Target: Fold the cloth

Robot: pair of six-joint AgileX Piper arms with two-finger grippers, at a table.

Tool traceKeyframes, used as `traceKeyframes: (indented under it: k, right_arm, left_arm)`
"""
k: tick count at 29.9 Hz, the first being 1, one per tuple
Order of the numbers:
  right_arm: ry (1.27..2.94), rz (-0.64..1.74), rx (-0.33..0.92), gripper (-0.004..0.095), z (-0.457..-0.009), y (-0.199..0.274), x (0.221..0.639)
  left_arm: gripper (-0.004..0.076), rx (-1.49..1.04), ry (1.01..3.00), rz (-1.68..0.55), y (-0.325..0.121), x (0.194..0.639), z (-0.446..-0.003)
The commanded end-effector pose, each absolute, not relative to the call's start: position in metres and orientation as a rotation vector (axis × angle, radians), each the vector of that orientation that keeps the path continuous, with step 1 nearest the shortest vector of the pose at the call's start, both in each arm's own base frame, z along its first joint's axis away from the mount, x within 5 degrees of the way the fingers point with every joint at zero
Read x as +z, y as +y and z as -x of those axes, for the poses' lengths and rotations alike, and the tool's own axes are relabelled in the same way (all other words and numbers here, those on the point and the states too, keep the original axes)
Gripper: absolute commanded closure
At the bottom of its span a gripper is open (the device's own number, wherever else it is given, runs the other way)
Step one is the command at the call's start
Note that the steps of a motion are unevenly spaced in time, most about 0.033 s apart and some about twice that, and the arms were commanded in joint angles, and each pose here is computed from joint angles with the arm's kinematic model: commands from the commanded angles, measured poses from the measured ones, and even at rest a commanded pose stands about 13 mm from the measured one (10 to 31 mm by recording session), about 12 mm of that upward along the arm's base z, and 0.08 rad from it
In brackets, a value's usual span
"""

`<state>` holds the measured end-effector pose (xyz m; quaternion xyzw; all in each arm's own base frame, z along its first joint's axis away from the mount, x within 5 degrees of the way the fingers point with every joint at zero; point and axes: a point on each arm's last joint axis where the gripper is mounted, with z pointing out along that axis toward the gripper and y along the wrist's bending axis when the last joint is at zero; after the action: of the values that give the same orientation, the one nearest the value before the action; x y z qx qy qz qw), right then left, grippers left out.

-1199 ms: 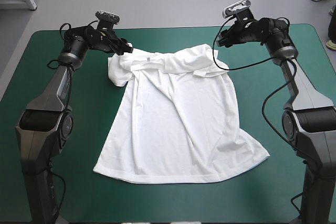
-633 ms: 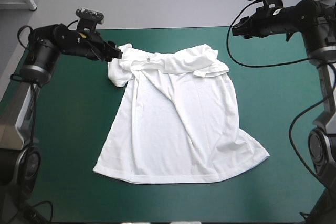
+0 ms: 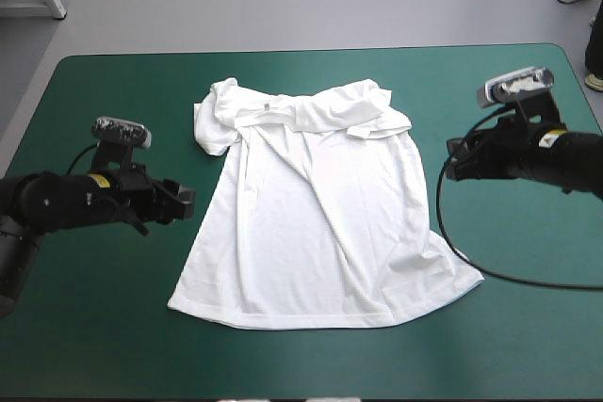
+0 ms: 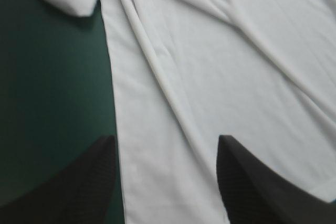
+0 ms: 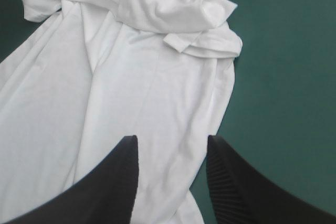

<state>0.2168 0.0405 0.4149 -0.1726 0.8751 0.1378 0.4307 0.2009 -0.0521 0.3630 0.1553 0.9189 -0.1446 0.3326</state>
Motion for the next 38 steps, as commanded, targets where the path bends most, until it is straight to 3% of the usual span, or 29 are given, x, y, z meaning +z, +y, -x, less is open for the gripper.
traceKeyframes:
  k: [1, 10, 16, 27, 38]
  right_arm:
    - [2.096, 0.365, 0.334, 0.0512, -0.192, 0.038, 0.413]
    - [2.282, 0.359, 0.389, 0.0513, -0.172, 0.039, 0.367]
    - [2.315, 0.348, 0.384, 0.0514, -0.168, 0.038, 0.354]
    - [2.316, 0.346, 0.360, 0.0541, -0.168, 0.036, 0.351]
    - [2.320, 0.346, 0.345, 0.0541, -0.168, 0.035, 0.351]
  left_arm:
    - [0.0307, -0.438, 2.396, -0.330, -0.052, 0.353, -0.180]
    - [0.0307, -0.487, 2.657, -0.274, -0.049, 0.281, -0.150]
    - [0.0307, -0.464, 2.738, -0.230, -0.045, 0.249, -0.141]
    - [0.0307, -0.318, 2.711, -0.171, -0.036, 0.234, -0.146]
    - [0.0307, -0.370, 2.856, -0.179, -0.043, 0.204, -0.169]
